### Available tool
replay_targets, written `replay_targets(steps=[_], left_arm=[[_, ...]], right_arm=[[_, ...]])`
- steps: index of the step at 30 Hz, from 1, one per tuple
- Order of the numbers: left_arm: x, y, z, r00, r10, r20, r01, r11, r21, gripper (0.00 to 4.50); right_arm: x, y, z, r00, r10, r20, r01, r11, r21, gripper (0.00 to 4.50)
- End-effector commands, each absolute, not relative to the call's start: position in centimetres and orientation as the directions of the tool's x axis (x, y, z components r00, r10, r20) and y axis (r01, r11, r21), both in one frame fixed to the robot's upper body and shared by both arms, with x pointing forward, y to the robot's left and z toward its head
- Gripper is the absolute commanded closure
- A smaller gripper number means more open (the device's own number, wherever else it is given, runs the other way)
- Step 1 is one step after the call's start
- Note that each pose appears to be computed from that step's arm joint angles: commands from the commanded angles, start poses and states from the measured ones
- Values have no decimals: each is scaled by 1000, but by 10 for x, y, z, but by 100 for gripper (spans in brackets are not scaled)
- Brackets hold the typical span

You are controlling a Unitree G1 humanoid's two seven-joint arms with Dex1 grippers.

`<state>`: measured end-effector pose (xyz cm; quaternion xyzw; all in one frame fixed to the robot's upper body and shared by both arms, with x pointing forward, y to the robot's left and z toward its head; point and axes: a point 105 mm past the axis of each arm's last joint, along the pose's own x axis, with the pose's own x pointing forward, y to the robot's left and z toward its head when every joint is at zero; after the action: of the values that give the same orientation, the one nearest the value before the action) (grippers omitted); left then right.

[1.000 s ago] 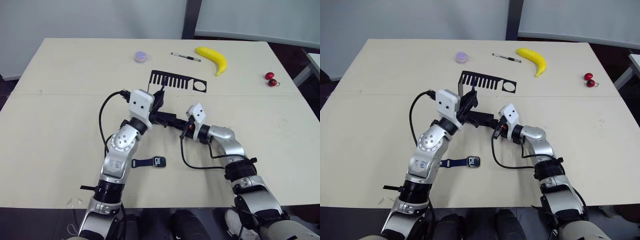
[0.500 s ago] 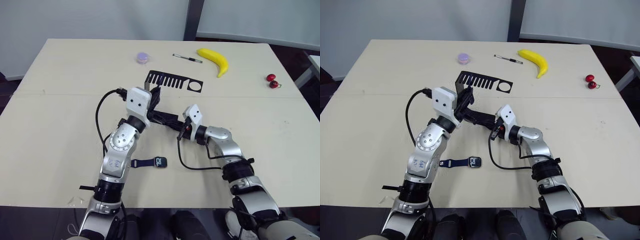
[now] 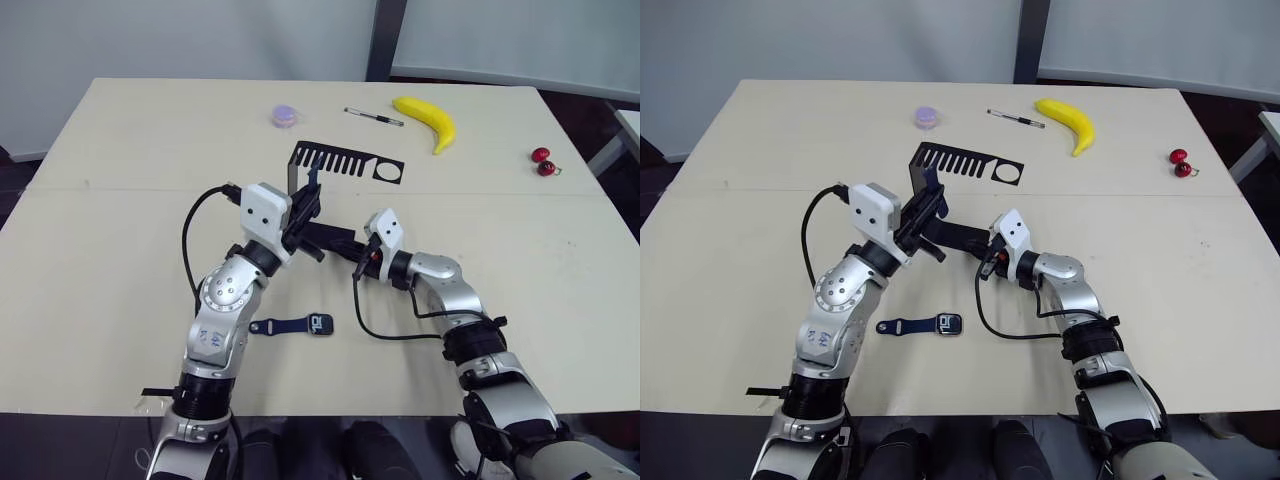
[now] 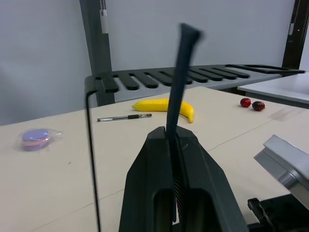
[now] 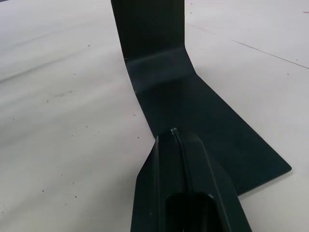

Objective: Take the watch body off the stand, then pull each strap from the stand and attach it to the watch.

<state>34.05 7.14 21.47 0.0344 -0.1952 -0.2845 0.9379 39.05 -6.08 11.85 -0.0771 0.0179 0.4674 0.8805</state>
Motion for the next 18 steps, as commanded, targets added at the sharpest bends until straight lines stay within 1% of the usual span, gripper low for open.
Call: replay_targets(steps=[1, 2, 5, 8, 10, 12, 15, 17, 18], left_arm=[[333, 72, 228, 723, -568, 393, 539, 820, 192, 443], [333, 73, 230, 718, -570, 399, 544, 817, 190, 443], [320, 84, 234, 655, -641, 400, 598, 764, 244, 443], [304, 93, 234, 576, -727, 375, 694, 677, 247, 443], [293, 101, 231, 506, -800, 321, 780, 584, 225, 443], [284, 114, 229, 454, -854, 255, 837, 507, 206, 443], [277, 133, 230, 396, -903, 167, 898, 419, 137, 443], [270, 140, 228, 337, -936, 98, 936, 344, 73, 443], [266, 143, 227, 306, -950, 67, 950, 309, 35, 443]], right_arm=[[389, -65, 92, 581, 792, -189, -812, 578, -78, 450], [389, -64, 92, 581, 792, -188, -812, 578, -78, 450], [388, -64, 102, 583, 800, -143, -812, 575, -94, 450], [384, -69, 117, 572, 816, -86, -820, 566, -91, 450], [379, -75, 130, 559, 829, -33, -827, 553, -102, 450], [372, -82, 146, 540, 842, 26, -835, 539, -112, 450], [351, -95, 166, 480, 872, 100, -862, 489, -130, 450], [332, -105, 177, 434, 890, 143, -886, 450, -109, 450], [323, -111, 181, 428, 890, 159, -893, 443, -81, 450]])
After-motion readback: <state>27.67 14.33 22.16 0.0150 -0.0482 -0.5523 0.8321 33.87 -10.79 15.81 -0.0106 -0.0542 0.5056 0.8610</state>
